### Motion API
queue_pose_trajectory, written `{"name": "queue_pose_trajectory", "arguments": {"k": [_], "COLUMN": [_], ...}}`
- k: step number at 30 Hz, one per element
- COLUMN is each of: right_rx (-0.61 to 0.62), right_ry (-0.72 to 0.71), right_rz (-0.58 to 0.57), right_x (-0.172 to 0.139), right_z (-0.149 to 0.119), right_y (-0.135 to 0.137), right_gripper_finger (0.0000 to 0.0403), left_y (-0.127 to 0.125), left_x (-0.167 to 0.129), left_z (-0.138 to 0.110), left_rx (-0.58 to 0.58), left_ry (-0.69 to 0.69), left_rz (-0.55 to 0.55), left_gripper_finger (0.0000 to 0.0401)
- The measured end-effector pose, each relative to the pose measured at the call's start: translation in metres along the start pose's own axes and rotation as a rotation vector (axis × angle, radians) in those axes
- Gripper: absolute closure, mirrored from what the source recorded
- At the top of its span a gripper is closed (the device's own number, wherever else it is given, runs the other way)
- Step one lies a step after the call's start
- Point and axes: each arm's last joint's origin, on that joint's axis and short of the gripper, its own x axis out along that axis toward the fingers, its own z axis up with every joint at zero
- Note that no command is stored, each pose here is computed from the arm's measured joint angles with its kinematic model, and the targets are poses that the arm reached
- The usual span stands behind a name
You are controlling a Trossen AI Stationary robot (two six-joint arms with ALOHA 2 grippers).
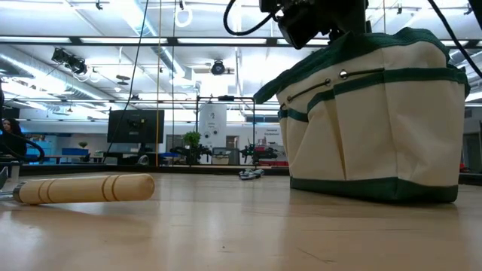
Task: Pick & Place Garden tools in Gardening bag
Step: Put the brown hand rake into the green gardening bag
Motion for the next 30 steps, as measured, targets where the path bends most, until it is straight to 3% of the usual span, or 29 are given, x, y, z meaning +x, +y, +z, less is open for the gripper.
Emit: {"name": "queue_pose_trajectory", "arguments": {"k": [14,25,30], "right_rx": [-0.078,-0.119,-0.126], "right_ry": [-0.031,-0.294,-0.321], "right_rz": [-0.057,-0.163,-0.159], "right_x": [-0.014,-0.053,-0.059], "right_z": [-0.013,-0.053,-0.06], "right_y": [-0.006,-0.009,-0.009], "right_gripper_finger": [0.0297,0.0315,0.0314], "left_y": [0.0,-0.001,-0.001], "left_x": [0.0,0.0,0.0], "left_z": [0.003,0.004,0.004], "left_rx": [-0.013,-0.02,-0.021], "left_ry": [-0.023,-0.032,-0.035], "left_rz": [-0.003,-0.004,-0.005], "left_gripper_finger": [0.0151,0.0151,0.0151]}}
